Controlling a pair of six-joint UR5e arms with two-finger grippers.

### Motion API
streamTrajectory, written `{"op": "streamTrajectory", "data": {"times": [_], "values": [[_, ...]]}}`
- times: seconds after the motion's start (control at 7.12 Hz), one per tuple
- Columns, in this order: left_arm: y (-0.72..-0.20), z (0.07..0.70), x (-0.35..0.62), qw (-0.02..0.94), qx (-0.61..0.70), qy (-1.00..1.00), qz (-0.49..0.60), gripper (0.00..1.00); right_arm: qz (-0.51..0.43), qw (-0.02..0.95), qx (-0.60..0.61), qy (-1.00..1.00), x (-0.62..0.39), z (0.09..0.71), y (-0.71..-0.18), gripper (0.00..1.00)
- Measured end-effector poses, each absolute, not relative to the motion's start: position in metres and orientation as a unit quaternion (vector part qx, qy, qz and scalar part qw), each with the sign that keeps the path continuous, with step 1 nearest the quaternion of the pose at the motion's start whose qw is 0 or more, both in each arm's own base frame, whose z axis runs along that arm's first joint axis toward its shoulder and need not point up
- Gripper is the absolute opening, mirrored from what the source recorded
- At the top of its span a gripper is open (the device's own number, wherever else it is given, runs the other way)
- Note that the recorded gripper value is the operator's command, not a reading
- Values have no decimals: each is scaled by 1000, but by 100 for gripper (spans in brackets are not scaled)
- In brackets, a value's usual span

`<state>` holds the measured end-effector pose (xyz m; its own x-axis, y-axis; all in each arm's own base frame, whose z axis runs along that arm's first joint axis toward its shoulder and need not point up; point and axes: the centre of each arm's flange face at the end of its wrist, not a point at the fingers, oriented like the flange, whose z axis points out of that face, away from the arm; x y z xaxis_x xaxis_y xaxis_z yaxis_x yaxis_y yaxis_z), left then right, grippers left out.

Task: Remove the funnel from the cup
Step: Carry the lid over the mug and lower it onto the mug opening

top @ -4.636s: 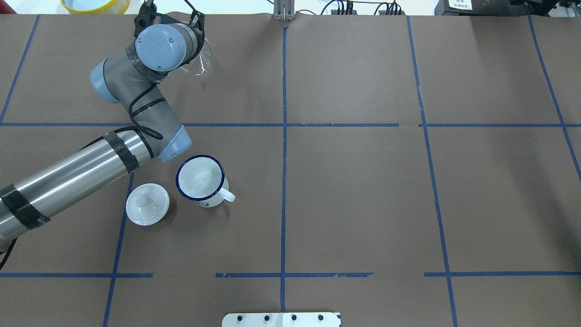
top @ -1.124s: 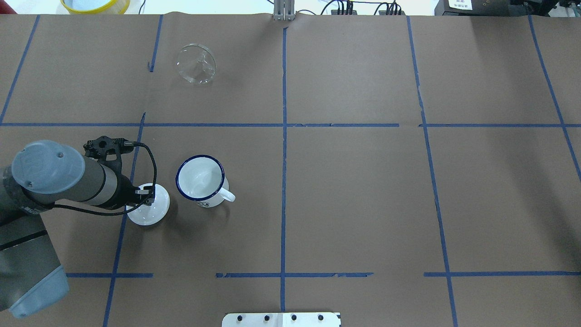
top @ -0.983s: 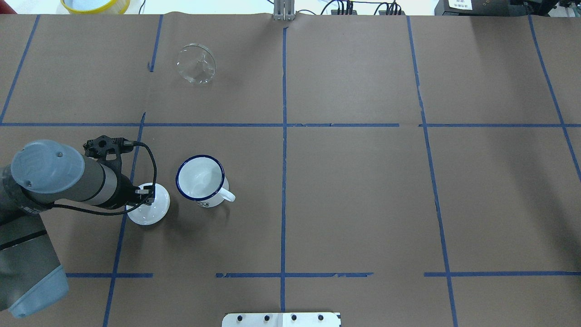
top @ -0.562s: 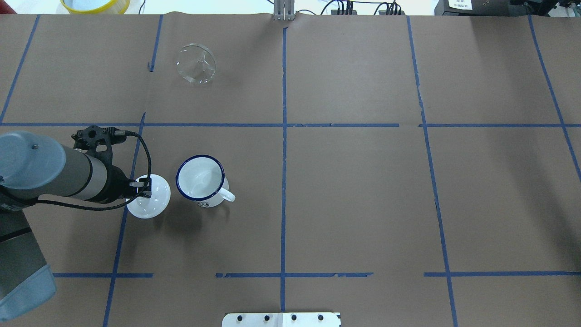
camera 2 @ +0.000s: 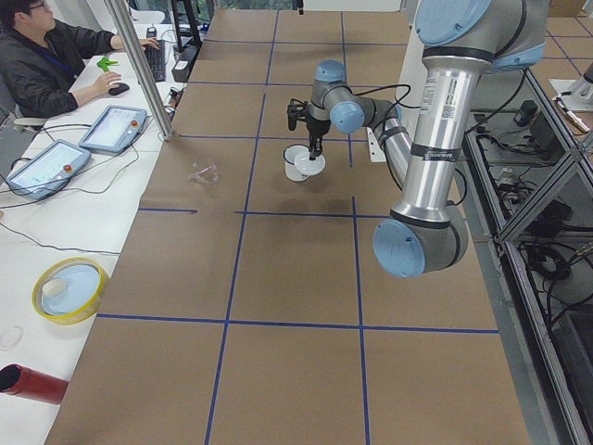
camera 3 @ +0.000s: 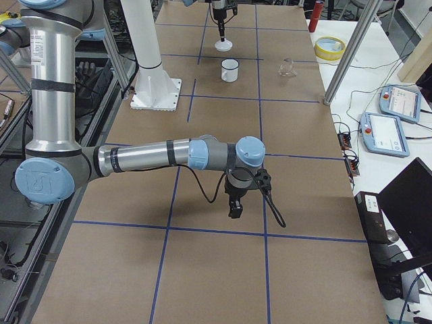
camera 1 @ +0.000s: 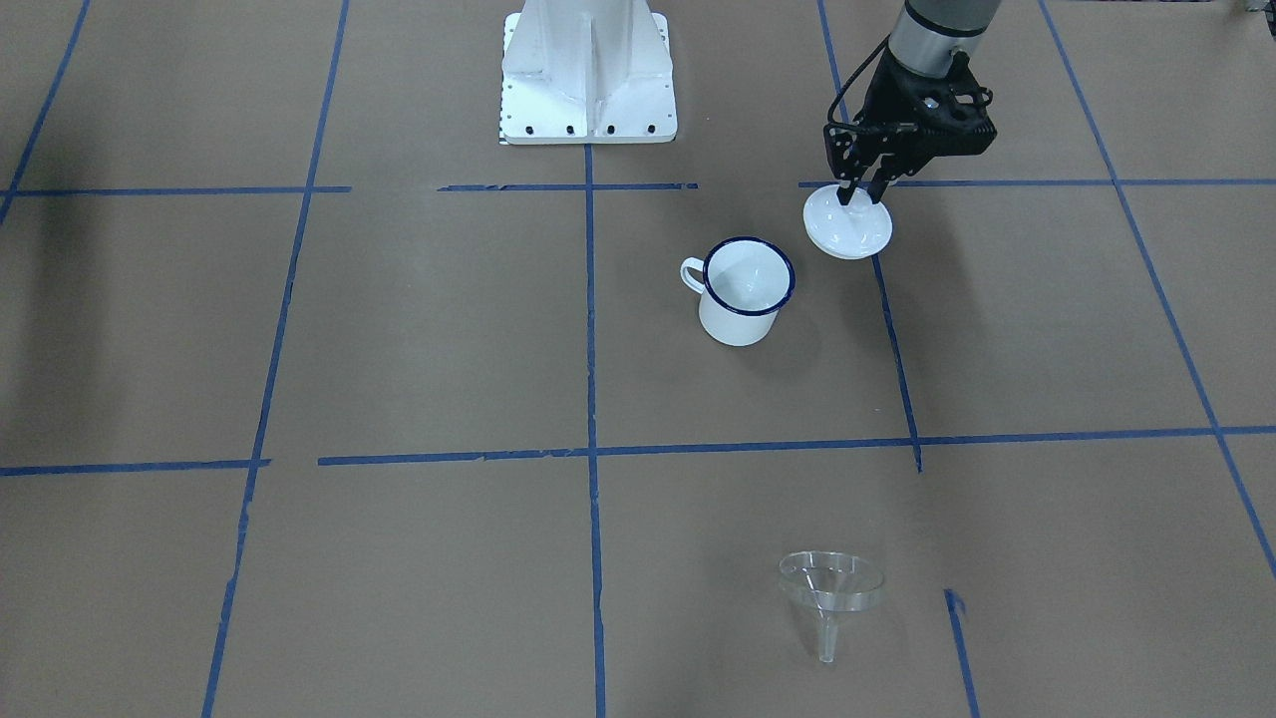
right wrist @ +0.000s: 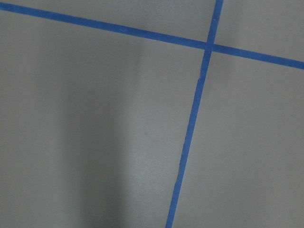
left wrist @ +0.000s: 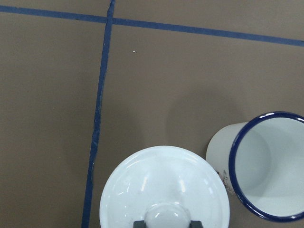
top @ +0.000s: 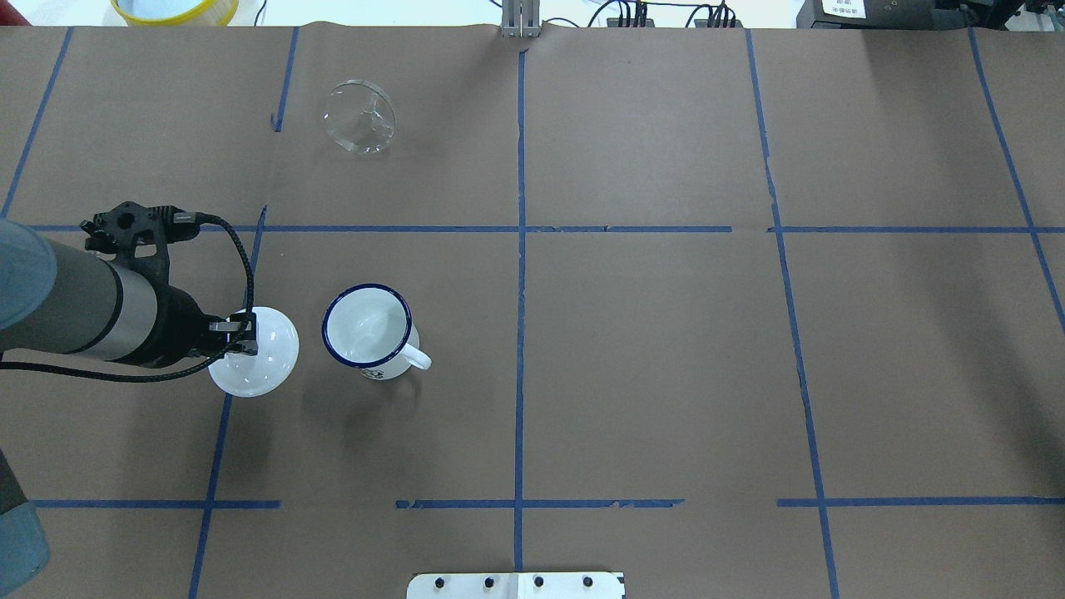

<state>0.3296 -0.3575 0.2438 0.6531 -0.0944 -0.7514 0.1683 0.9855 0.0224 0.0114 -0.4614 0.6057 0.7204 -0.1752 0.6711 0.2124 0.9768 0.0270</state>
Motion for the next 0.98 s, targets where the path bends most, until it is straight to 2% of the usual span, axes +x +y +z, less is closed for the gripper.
{"op": "streamTrajectory", "data": {"times": [0.28, 0.98], "values": [[-383, 201, 370, 916, 31, 392, -77, 0, -105, 927, -26, -359, 11, 606, -461, 100], [-413, 209, 418, 919, 24, 384, -79, 0, -105, 927, -26, -359, 11, 605, -462, 100]]}}
